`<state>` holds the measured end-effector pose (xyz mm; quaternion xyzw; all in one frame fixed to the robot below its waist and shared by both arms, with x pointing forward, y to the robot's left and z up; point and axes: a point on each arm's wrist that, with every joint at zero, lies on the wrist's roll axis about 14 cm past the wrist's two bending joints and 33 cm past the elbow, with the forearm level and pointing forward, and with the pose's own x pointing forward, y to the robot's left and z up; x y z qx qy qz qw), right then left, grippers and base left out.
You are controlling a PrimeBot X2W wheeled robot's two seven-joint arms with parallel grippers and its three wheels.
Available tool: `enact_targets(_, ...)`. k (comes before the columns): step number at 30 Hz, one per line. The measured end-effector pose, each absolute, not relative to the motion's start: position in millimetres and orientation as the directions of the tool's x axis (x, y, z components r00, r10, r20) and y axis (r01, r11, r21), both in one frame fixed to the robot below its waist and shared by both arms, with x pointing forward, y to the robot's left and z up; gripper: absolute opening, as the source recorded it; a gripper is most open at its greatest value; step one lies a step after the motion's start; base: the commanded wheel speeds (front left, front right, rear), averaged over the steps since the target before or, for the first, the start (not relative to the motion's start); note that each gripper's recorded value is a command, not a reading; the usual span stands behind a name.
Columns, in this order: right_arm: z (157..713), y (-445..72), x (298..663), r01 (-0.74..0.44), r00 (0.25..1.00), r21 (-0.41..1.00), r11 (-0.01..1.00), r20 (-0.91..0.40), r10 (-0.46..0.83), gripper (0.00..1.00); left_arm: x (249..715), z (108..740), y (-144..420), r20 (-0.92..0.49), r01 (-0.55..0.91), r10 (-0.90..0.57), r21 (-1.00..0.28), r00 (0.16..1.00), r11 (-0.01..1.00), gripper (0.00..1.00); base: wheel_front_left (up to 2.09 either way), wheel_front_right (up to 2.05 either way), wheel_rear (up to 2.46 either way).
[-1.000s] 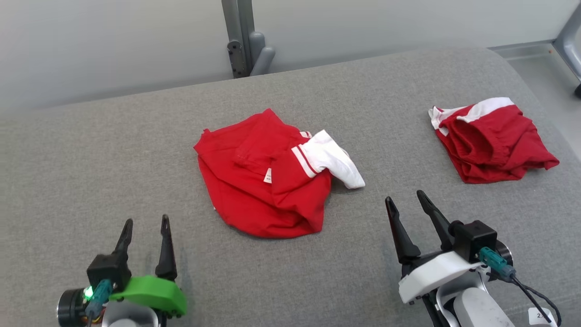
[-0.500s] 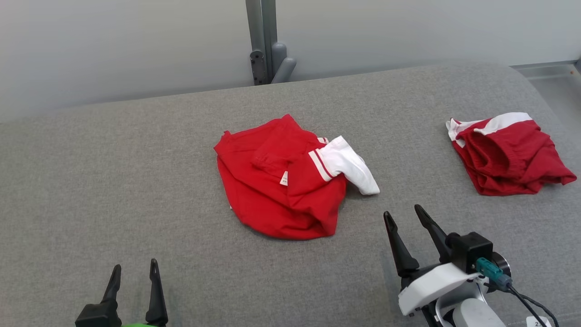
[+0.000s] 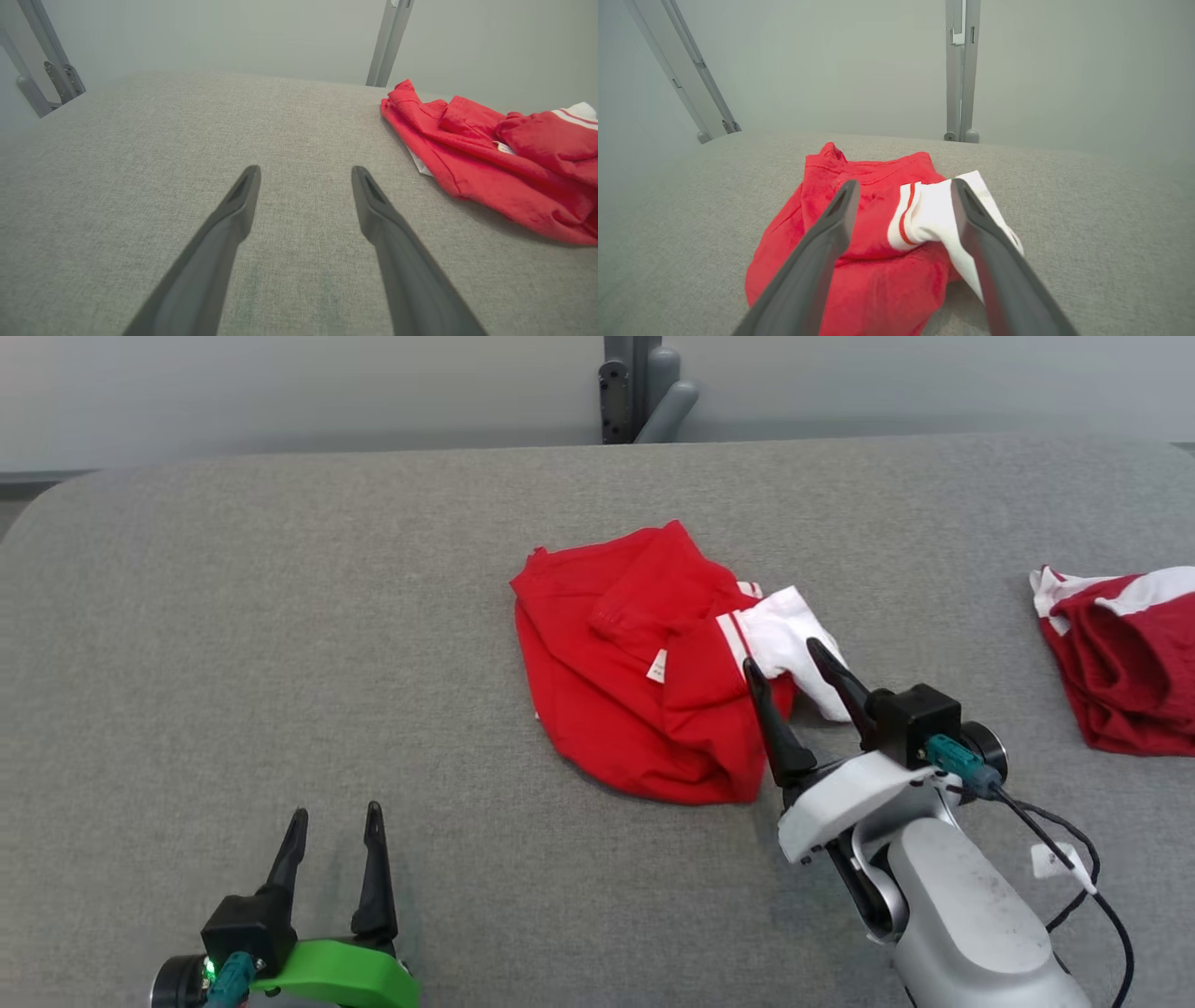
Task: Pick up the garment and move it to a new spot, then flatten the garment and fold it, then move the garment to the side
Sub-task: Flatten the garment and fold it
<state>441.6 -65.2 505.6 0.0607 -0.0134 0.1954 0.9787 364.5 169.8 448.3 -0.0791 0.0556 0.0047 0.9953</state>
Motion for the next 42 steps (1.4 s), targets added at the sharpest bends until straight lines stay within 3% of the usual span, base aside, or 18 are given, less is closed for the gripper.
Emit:
enact_targets(9,454.1,-35.9,478.8,-0.409,0.894,0.173,0.896,-0.124,0.431,1.0,353.4,433.0,197.5,-0.166,-0.121,0.093,-0.168,0.982,0.978,1.0,0.0,0.0,0.0)
enact_targets(10,449.1,-31.4,479.0,-0.418,0.886,0.176,0.892,-0.137,0.442,0.96,352.4,431.2,199.6,-0.172,-0.129,0.101,-0.166,0.98,0.978,1.0,0.0,0.0,0.0)
enact_targets(12,440.3,-24.2,479.2,-0.43,0.874,0.185,0.883,-0.16,0.459,0.42,352.0,428.8,202.7,-0.181,-0.142,0.112,-0.163,0.977,0.976,1.0,0.0,0.0,0.0)
enact_targets(14,433.6,-19.3,478.4,-0.44,0.864,0.194,0.877,-0.175,0.472,0.0,354.0,427.7,202.3,-0.184,-0.142,0.111,-0.164,0.977,0.976,1.0,0.0,0.0,0.0)
enact_targets(18,444.8,-16.9,483.4,-0.446,0.869,0.206,0.871,-0.136,0.476,0.0,358.5,427.2,195.7,-0.183,-0.122,0.091,-0.17,0.979,0.978,1.0,0.0,0.0,0.0)
enact_targets(26,538.7,-34.9,501.9,-0.442,0.896,0.17,0.881,0.138,0.423,0.0,363.3,434.8,179.3,-0.157,-0.068,0.038,-0.194,0.987,0.979,1.0,0.0,0.0,0.0)
enact_targets(31,615.5,-36.8,505.8,-0.467,0.85,0.095,0.879,0.322,0.416,0.0,361.8,442.2,168.4,-0.135,-0.031,0.003,-0.206,0.991,0.978,1.0,0.0,0.0,0.0)
enact_targets(37,699.2,-22.4,492.3,-0.513,0.738,0.001,0.858,0.51,0.441,0.0,354.3,444.8,163.1,-0.128,-0.011,-0.017,-0.216,0.992,0.976,1.0,0.0,0.0,0.0)
enact_targets(42,691.6,-29.3,483.6,-0.504,0.738,-0.036,0.863,0.501,0.452,0.0,345.6,437.8,166.8,-0.15,-0.024,-0.008,-0.213,0.989,0.977,1.0,0.0,0.0,0.0)
